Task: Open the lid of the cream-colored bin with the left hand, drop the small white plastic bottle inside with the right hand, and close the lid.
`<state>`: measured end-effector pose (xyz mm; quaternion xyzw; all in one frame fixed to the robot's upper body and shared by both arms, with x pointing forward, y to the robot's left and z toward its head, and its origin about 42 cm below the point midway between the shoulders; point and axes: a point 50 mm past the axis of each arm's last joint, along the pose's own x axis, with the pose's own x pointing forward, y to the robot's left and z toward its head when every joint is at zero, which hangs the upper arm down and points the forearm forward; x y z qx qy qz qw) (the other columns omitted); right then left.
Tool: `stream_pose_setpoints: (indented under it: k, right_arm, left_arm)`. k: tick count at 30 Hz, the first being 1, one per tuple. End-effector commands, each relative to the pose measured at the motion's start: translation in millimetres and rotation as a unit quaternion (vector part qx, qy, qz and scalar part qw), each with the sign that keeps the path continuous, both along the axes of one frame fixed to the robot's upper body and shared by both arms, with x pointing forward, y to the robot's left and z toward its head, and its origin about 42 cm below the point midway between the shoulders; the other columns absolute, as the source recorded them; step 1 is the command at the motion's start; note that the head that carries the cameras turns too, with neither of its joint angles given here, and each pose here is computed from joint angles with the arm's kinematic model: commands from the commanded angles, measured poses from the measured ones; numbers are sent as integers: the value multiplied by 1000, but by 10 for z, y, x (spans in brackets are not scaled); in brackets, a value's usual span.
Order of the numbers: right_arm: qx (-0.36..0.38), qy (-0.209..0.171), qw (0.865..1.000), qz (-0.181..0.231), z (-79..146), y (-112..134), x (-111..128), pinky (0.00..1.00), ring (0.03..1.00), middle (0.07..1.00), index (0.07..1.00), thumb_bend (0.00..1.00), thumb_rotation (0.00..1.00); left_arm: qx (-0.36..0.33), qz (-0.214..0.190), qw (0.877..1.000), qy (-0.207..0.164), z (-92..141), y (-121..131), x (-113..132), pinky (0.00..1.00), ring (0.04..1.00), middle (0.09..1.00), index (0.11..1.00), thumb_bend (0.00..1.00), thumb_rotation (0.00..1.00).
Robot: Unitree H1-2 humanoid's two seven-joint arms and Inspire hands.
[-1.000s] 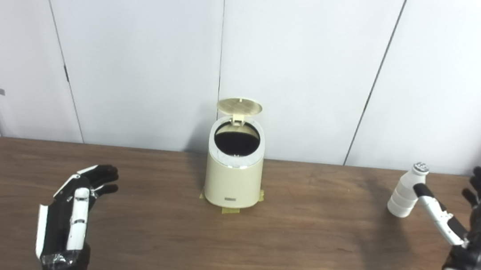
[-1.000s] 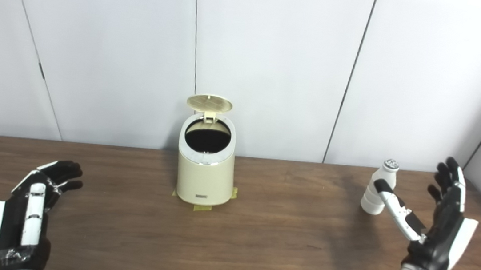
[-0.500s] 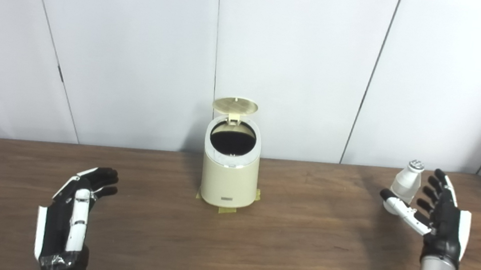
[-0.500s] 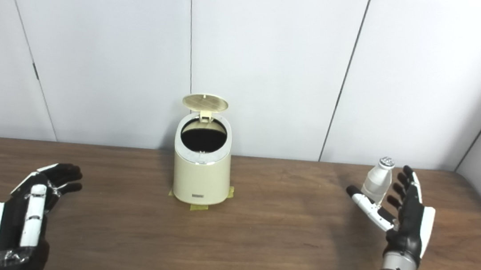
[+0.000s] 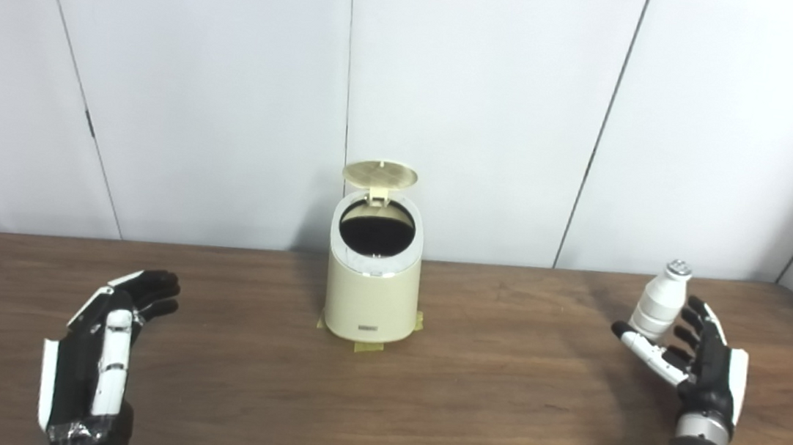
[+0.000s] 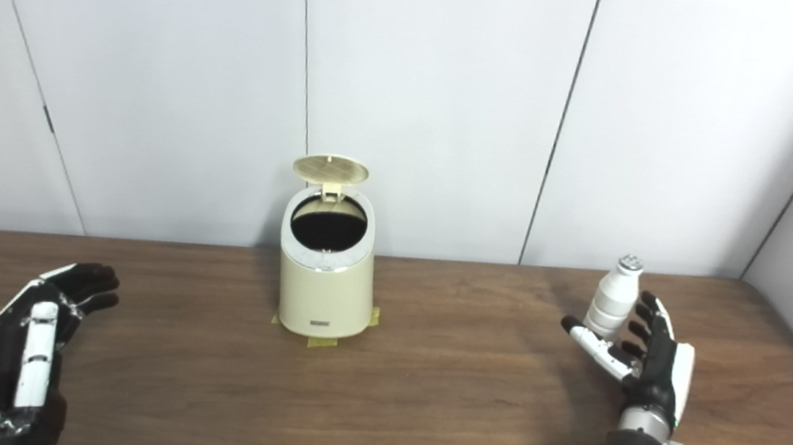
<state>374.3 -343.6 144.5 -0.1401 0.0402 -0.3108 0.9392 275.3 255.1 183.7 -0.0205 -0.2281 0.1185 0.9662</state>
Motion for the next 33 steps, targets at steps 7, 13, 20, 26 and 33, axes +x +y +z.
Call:
stream_pose_setpoints:
  k: [7, 13, 20, 26, 33]
  right_arm:
    - [-26, -54, 998, -11, 313, -122, 212, 702, 812, 859, 878, 819, 258]
    - [-46, -44, 998, -19, 310, -186, 287, 667, 777, 830, 863, 820, 283]
    - [-51, -39, 998, -29, 291, -254, 382, 622, 736, 798, 831, 819, 265]
    - [-31, -52, 998, -35, 325, -271, 464, 614, 728, 793, 825, 825, 232]
    - [-60, -35, 997, -22, 429, -328, 620, 594, 714, 778, 822, 814, 251]
  left_arm:
    - [6, -6, 999, -45, 180, 11, 28, 671, 693, 682, 650, 308, 749]
    - [4, -8, 999, -48, 181, 7, 30, 664, 688, 677, 644, 297, 748]
    - [6, -15, 999, -48, 185, 13, 23, 660, 689, 680, 647, 302, 745]
    - [5, -11, 999, -47, 194, 2, 16, 658, 683, 674, 642, 293, 733]
    - [6, -13, 999, -50, 204, 6, 1, 663, 683, 670, 636, 300, 730]
